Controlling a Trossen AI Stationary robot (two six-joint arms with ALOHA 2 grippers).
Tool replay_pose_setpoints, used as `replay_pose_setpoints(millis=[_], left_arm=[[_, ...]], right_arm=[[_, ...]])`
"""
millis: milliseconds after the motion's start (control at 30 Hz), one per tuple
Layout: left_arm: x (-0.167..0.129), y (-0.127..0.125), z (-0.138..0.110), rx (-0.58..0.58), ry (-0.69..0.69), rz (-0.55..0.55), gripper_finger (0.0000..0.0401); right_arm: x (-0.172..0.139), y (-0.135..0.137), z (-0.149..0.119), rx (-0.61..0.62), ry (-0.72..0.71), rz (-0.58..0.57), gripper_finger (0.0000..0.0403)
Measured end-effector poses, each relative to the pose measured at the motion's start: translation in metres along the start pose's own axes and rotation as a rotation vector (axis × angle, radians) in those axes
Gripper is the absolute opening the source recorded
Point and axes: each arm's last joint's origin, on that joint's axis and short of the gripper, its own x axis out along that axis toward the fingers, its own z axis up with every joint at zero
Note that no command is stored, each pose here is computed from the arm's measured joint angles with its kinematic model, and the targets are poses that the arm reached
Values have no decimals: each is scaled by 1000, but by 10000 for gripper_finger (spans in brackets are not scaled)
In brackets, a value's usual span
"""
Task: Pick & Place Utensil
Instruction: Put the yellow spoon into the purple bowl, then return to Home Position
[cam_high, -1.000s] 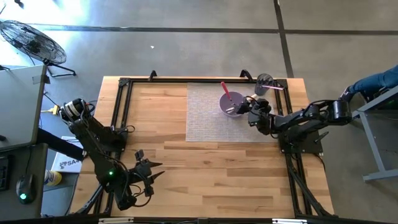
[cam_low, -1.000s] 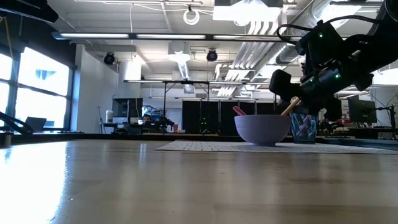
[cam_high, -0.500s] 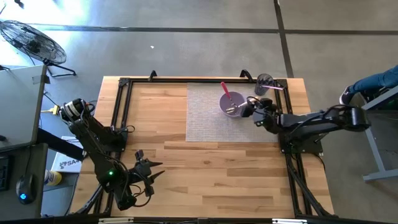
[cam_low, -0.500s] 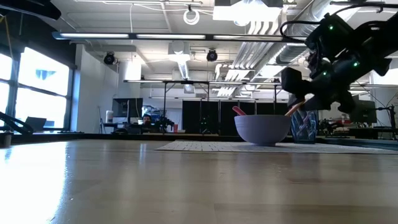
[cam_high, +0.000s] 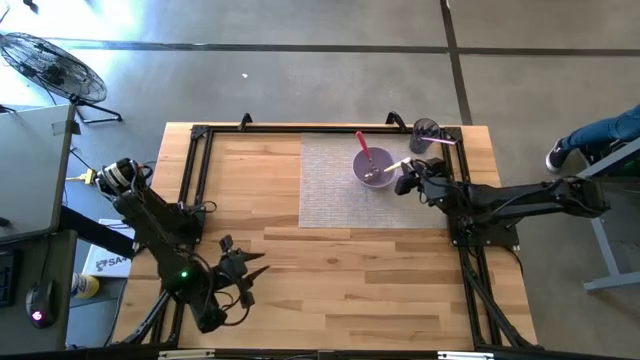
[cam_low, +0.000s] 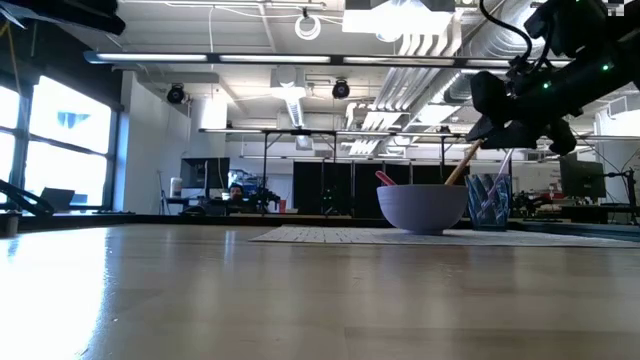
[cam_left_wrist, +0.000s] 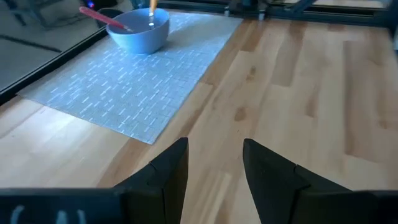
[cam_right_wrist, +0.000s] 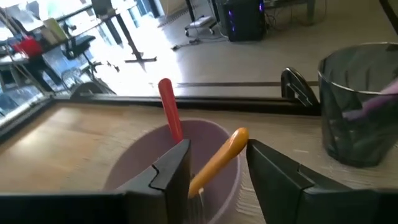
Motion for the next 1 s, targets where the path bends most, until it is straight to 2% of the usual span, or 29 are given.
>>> replay_pose_setpoints(millis=[333, 1000], left_arm=[[26, 9, 10, -52, 56, 73, 150], [26, 10, 12, -85, 45, 78, 150]], right_arm=[[-2, -8, -9, -46, 84, -42, 138], [-3, -18, -16, -79, 175, -81, 138]])
